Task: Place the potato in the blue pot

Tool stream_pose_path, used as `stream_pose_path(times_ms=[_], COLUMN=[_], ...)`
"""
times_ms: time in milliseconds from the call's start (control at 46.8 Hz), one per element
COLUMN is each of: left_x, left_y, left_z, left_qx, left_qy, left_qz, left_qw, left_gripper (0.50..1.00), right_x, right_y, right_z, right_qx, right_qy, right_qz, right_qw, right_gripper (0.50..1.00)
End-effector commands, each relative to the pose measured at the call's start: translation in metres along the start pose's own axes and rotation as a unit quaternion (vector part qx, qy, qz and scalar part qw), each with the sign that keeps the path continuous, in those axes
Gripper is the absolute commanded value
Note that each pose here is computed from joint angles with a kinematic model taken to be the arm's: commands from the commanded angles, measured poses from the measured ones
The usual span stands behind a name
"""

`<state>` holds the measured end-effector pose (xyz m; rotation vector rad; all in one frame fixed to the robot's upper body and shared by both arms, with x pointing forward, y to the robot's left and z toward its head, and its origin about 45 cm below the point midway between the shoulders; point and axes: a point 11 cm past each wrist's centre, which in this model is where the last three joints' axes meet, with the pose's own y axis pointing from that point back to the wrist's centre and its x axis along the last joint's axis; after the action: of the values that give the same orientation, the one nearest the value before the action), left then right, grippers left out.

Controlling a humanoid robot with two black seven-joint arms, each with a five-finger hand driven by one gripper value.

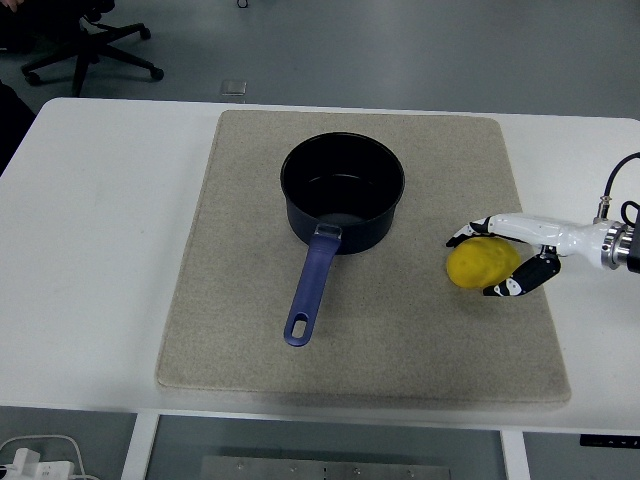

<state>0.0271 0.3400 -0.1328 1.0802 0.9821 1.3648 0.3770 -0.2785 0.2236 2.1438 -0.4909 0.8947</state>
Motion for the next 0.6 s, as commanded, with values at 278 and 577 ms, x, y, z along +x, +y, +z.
stream_pose_path(times_ms=[278, 577], left_x=[0.0, 0.0], left_y=[0.0, 0.0], left_z=[0.0, 0.0], left_qx=[-0.001, 0.0], left_qy=[0.0, 0.0], left_qz=[0.0, 0.0], left_qw=[1.0, 1.0], left_gripper=[0.994, 0.996], right_x=[0.006, 0.011], right_y=[0.001, 0.003], right_z=[-0.002, -0.001], right_qx=[0.007, 0.004], right_qy=[0.015, 0.017], right_qz=[0.0, 0.006], right_qw=[1.0, 1.0], right_gripper=[0.5, 0.5])
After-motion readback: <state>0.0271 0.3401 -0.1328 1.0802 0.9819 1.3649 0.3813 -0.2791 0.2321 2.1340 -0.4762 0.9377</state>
